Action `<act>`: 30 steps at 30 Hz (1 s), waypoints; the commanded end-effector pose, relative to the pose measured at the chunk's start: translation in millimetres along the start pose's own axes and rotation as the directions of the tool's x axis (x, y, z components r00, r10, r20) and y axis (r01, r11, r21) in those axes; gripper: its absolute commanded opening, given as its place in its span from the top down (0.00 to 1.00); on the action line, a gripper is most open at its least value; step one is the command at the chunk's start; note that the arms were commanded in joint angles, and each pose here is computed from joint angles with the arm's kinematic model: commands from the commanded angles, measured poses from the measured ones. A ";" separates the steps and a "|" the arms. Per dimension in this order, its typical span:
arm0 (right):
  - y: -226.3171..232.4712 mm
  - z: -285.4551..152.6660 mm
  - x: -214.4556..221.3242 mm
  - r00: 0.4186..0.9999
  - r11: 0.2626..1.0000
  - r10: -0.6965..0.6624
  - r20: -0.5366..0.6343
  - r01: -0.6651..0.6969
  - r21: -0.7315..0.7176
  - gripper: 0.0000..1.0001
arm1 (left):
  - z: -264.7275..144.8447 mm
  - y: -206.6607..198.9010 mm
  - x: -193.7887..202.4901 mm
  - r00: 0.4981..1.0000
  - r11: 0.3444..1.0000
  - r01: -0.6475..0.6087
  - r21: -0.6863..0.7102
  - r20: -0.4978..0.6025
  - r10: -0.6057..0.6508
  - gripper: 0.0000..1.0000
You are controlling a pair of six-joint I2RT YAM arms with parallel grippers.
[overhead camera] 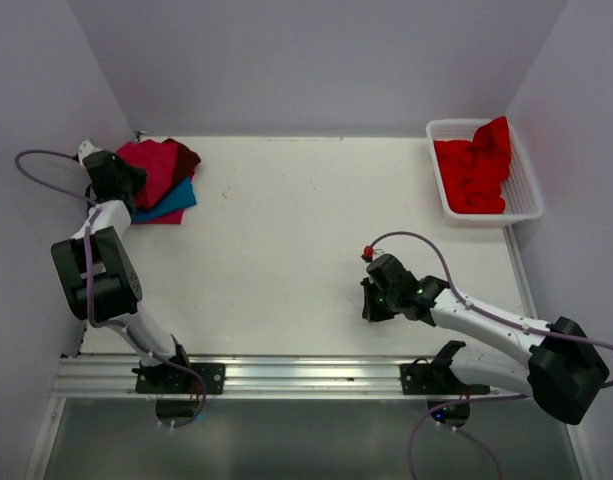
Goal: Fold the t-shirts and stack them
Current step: Neatly place the folded tshirt to the corner
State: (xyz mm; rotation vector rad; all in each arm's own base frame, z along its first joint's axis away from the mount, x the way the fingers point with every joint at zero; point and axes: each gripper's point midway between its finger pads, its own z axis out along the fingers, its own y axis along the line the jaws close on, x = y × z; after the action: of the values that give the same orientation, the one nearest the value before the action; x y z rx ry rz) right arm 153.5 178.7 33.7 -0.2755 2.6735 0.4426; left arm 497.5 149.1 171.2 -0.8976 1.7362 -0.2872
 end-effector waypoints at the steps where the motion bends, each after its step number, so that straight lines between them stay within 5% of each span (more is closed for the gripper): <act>1: 4.1 -5.1 -3.3 1.000 1.000 0.007 0.028 -0.007 -0.025 1.00 | 9.2 12.0 23.1 0.999 0.999 0.028 -0.026 -0.033 -0.029 1.00; 4: 5.0 -6.5 -4.7 0.999 1.000 0.009 0.035 -0.008 -0.029 1.00 | 12.6 17.8 35.2 0.997 0.998 0.034 -0.047 -0.064 -0.037 0.99; 7: 4.7 -6.0 -4.2 0.999 1.000 0.009 0.035 -0.008 -0.029 1.00 | 11.1 16.2 40.0 0.998 0.999 0.033 -0.042 -0.059 -0.036 0.85; 9: 4.8 -5.4 -4.9 0.999 1.000 0.009 0.038 -0.008 -0.030 1.00 | 7.8 17.5 41.0 0.997 0.997 0.053 -0.053 -0.057 -0.056 0.44; 10: 4.7 -4.4 -3.6 0.999 1.000 0.008 0.034 -0.007 -0.030 1.00 | 2.3 19.4 37.8 0.997 0.996 0.063 -0.071 -0.040 -0.066 0.08; 11: 4.2 -3.4 -3.1 0.999 1.000 0.008 0.031 -0.007 -0.026 1.00 | -1.8 18.8 35.9 0.996 0.994 0.084 -0.074 -0.027 -0.086 0.00; 16: 4.6 -0.5 -3.3 0.999 1.000 0.008 0.033 -0.007 -0.029 1.00 | -47.2 -21.4 2.2 0.985 0.994 0.081 0.068 0.144 -0.090 0.00; 21: 3.9 3.3 -2.1 1.000 1.000 0.009 0.028 -0.009 -0.026 1.00 | -63.5 -56.0 -13.8 0.982 0.985 0.075 0.153 0.159 -0.100 0.01; 24: 2.3 7.3 0.0 1.000 1.000 0.013 0.023 -0.013 -0.022 1.00 | -80.8 -76.4 -26.4 0.971 0.968 0.067 0.243 0.205 -0.119 0.25; 25: 2.4 9.0 1.0 1.000 1.000 0.017 0.019 -0.016 -0.020 1.00 | -87.7 -81.7 -25.7 0.969 0.961 0.060 0.269 0.215 -0.121 0.47; 28: 4.6 8.3 3.8 1.000 0.999 0.015 0.005 -0.015 -0.035 1.00 | -78.2 -88.0 -27.4 0.972 0.959 0.074 0.272 0.195 -0.131 0.82; 30: 5.1 7.4 3.2 1.000 0.999 0.016 0.009 -0.016 -0.038 1.00 | -64.3 -82.5 -19.4 0.981 0.968 0.097 0.231 0.144 -0.132 0.91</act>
State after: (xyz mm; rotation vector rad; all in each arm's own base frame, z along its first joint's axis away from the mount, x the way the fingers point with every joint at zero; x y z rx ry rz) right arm 150.2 177.2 22.8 -0.2720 2.6839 0.4449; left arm 462.1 91.8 245.1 -0.8477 1.4911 -0.4376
